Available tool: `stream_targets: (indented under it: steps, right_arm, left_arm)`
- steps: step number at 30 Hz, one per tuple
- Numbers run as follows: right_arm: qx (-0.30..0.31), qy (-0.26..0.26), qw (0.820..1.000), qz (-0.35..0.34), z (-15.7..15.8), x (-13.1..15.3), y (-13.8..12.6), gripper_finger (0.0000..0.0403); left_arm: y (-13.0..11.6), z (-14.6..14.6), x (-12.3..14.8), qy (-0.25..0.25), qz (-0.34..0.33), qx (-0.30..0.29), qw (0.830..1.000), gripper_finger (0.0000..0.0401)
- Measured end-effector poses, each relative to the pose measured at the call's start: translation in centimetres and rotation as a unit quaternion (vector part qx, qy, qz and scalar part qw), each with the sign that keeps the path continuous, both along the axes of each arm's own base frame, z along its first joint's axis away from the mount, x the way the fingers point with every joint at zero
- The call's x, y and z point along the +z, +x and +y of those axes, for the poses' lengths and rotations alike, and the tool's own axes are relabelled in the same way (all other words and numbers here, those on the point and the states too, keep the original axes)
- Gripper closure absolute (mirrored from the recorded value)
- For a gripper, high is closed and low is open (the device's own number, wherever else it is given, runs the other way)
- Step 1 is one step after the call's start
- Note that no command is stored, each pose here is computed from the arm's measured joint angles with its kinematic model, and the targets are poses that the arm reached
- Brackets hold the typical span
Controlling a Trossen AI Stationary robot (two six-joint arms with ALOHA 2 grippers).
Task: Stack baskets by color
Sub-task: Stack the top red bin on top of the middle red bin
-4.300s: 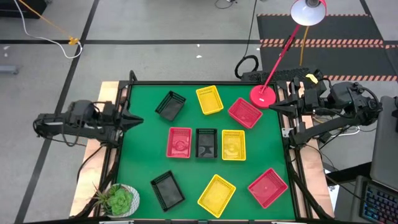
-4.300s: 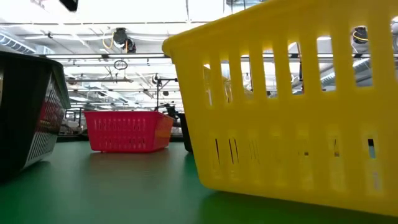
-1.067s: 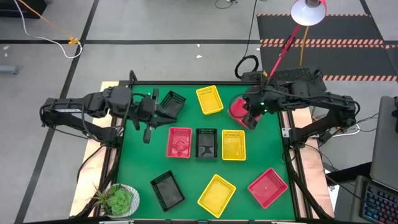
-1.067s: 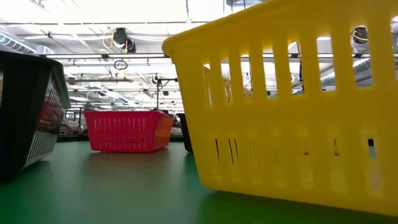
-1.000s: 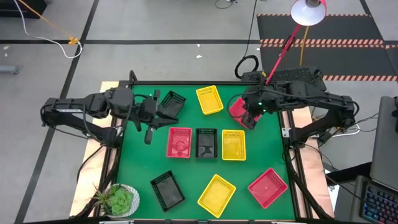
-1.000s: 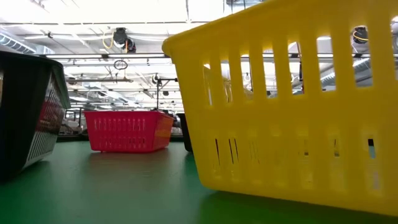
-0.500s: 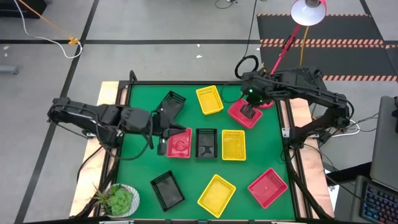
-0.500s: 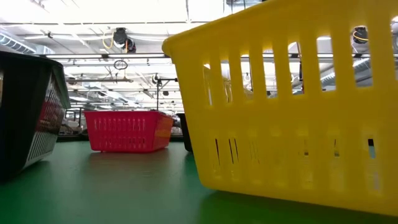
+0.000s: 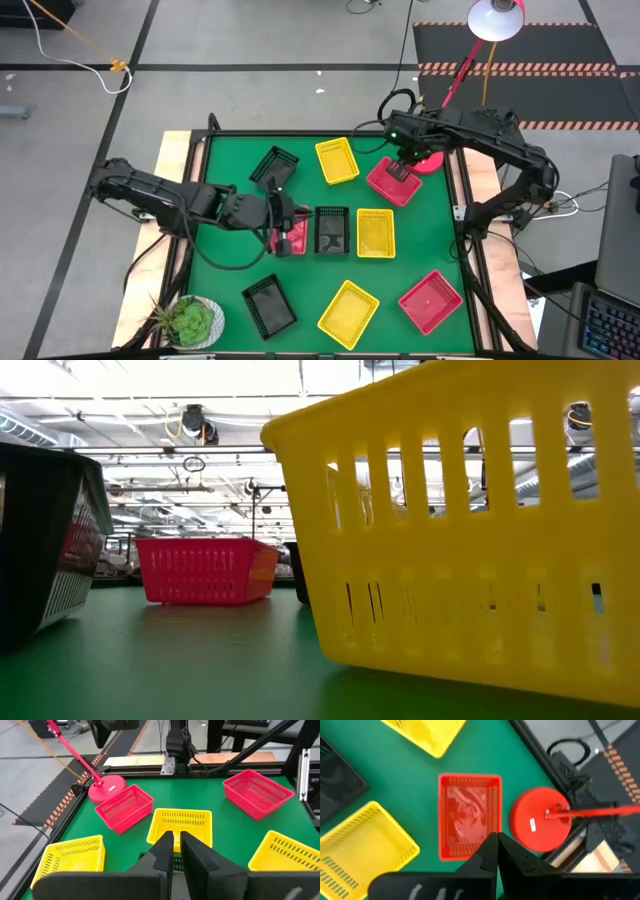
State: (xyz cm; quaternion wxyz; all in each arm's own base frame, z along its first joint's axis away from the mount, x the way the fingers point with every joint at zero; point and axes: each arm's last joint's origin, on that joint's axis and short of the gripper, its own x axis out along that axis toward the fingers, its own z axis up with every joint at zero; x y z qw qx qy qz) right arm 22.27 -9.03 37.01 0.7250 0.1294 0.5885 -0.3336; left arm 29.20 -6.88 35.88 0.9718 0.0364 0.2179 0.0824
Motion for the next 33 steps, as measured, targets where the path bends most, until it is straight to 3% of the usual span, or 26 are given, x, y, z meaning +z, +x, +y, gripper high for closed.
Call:
stream_targets:
  steps: [14,22,33]
  right_arm:
    - [-0.043,0.028,0.997,0.063,0.7,-7.2,-1.2,0.0403]
    - [-0.046,0.026,0.997,0.062,-1.0,-11.0,-1.7,0.0400]
    - [-0.063,0.030,0.995,0.068,-2.6,-14.1,-2.9,0.0303]
  left_arm:
    - [0.2,0.0,-1.5,0.003,0.002,0.000,1.000,0.0364]
    - [0.2,0.0,-1.5,0.003,0.003,0.000,1.000,0.0364]
    - [0.2,0.0,-1.5,0.002,0.003,-0.001,1.000,0.0364]
